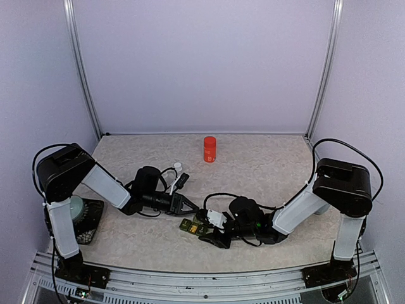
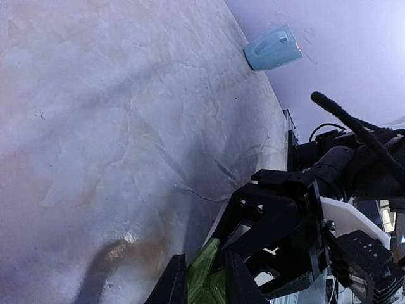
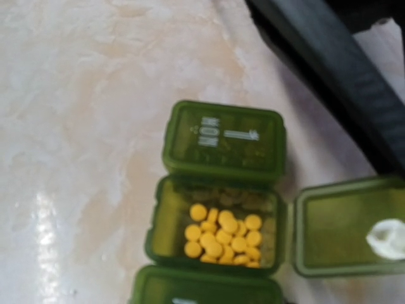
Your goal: Sort the pills into containers
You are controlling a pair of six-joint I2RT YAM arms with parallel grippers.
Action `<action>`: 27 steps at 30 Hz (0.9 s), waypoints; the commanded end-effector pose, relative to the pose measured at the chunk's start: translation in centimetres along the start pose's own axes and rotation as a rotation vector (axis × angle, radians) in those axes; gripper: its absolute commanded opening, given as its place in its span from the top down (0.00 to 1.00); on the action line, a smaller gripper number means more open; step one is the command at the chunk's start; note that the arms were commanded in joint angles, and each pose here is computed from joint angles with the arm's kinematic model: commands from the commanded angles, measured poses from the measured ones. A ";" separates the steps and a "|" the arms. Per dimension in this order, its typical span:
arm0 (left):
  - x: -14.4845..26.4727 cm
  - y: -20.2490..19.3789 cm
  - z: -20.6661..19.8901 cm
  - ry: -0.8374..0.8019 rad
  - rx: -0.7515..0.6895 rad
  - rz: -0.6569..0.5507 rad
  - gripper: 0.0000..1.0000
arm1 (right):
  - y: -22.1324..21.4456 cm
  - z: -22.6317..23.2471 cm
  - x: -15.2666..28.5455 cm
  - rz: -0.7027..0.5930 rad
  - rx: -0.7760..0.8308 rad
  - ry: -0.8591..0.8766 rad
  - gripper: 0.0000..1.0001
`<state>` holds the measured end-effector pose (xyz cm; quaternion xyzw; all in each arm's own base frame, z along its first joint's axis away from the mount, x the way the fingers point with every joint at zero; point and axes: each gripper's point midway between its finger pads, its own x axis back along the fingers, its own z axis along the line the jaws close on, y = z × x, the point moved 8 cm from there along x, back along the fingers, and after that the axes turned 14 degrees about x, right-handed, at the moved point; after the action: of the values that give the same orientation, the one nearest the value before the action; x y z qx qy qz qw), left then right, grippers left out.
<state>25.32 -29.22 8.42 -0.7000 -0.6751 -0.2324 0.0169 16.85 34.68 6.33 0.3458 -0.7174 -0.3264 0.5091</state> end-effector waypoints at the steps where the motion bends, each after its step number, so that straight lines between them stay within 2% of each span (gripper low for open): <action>1: 0.6 -0.4 -1.7 -0.104 -0.052 0.021 0.78 | -1.4 0.0 0.1 0.050 -0.033 0.014 0.52; 10: 1.0 -2.0 -2.0 -0.127 -0.054 0.062 0.82 | -1.4 -0.3 0.3 0.045 -0.044 0.023 0.53; 27: 1.4 -3.7 -0.6 -0.003 -0.010 0.074 0.82 | -1.3 -0.4 0.3 0.043 -0.049 0.040 0.53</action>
<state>21.81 -27.73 8.74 -0.7266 -0.6513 -0.2185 0.0102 17.29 34.31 6.24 0.3442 -0.7050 -0.3334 0.5228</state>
